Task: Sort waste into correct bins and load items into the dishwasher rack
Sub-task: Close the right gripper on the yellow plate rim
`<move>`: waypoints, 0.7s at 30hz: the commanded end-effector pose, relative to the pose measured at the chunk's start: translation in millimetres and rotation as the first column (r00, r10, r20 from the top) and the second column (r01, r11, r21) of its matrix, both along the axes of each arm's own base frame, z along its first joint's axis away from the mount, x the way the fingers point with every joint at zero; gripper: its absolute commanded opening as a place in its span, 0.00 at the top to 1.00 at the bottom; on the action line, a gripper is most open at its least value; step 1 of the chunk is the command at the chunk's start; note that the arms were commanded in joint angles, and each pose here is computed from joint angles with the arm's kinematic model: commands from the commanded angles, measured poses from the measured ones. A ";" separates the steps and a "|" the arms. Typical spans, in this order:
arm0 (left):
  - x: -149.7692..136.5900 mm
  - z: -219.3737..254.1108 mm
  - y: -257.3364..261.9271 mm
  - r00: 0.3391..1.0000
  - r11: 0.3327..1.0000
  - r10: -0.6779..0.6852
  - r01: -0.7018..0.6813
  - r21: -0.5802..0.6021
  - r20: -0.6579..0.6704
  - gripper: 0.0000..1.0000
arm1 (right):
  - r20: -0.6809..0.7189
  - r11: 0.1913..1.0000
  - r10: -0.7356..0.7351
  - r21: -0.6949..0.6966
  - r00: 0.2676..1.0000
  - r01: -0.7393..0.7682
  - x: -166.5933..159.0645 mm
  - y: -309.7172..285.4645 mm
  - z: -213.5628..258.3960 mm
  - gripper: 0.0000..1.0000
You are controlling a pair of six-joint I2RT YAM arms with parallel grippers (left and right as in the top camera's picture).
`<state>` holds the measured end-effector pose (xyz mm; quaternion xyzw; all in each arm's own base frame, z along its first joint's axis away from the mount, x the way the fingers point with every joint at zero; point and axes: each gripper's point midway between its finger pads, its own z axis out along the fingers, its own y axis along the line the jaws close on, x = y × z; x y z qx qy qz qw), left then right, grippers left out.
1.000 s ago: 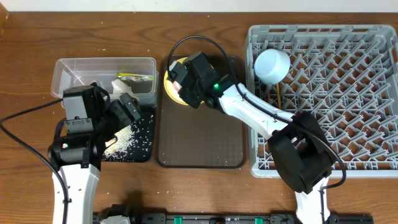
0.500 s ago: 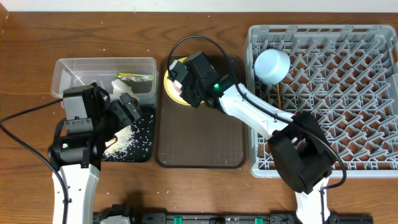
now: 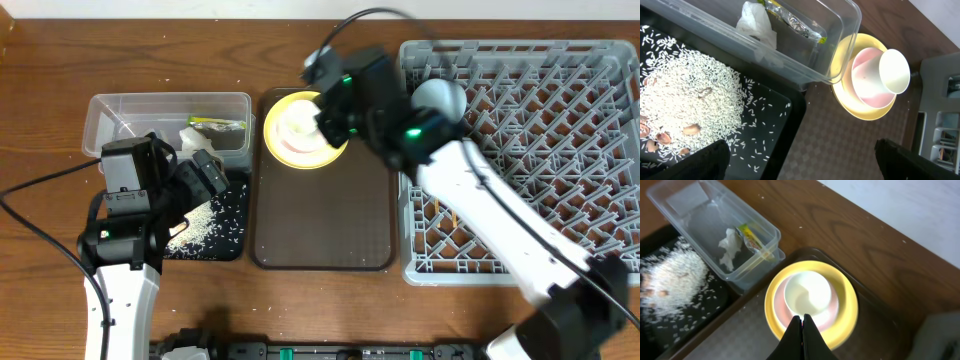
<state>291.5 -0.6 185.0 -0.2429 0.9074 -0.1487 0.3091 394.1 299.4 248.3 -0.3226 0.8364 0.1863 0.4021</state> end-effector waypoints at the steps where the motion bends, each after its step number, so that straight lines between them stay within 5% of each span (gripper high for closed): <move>1: 3.5 8.5 1.9 1.000 1.000 -0.004 0.004 0.012 0.022 0.04 | -0.084 0.996 0.035 0.087 0.996 -0.027 -8.2 -5.0 7.2 0.99; 3: 3.4 8.4 1.9 1.000 1.000 -0.004 0.004 0.012 0.022 0.04 | -0.112 0.995 0.049 0.097 0.992 -0.038 -9.6 -6.8 2.9 0.99; 8: 3.5 8.5 1.9 1.000 1.000 -0.004 0.004 0.012 0.022 0.04 | -0.178 0.998 0.066 0.034 0.982 -0.061 -12.9 -7.8 -28.1 0.76; 21: 3.5 8.5 1.9 1.000 1.000 -0.004 0.004 0.012 0.022 0.04 | -0.384 0.930 0.223 -0.191 0.896 -0.313 -62.7 37.6 -154.9 0.73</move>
